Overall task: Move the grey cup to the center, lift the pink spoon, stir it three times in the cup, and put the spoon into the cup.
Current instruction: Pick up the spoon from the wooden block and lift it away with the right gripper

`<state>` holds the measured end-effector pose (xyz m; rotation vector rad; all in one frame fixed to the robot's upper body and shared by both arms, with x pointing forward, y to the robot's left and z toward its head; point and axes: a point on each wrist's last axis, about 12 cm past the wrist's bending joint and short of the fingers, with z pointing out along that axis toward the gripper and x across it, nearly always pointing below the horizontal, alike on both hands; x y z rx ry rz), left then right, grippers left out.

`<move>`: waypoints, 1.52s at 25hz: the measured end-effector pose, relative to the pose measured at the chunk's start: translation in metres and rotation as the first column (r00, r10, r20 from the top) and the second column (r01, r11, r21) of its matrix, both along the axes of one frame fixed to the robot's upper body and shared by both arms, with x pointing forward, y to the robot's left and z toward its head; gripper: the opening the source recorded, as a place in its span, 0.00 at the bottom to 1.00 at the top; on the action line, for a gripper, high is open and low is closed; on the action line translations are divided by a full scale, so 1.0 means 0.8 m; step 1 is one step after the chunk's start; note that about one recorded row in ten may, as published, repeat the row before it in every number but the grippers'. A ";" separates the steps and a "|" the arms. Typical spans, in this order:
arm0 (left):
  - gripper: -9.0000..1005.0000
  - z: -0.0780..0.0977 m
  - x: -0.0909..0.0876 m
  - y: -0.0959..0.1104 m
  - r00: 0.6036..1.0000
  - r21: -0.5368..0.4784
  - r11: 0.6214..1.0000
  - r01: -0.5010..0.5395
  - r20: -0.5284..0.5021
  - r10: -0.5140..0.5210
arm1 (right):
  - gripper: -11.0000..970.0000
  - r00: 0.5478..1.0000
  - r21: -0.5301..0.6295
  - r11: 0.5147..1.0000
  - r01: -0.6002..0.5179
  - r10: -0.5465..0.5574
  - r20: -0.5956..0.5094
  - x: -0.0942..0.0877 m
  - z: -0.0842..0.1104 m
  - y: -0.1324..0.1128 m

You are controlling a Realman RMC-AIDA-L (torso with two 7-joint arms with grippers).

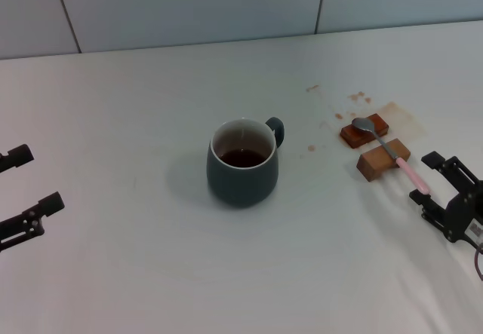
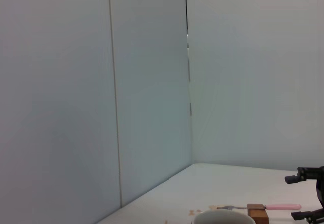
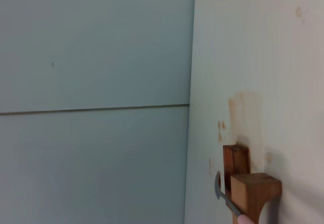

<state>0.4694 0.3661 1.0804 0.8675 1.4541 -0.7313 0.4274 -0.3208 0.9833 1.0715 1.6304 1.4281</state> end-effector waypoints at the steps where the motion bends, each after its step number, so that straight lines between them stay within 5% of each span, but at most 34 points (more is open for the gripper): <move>1: 0.81 0.000 0.000 0.000 1.000 -0.002 1.000 -0.002 0.001 0.002 | 0.84 1.000 -0.001 1.000 -0.002 0.002 0.001 0.002 0.000 0.000; 38: 0.81 0.007 0.006 0.000 0.999 -0.025 0.999 -0.026 0.039 0.027 | 0.84 0.999 -0.012 1.000 -0.027 0.027 -0.025 0.025 0.002 0.006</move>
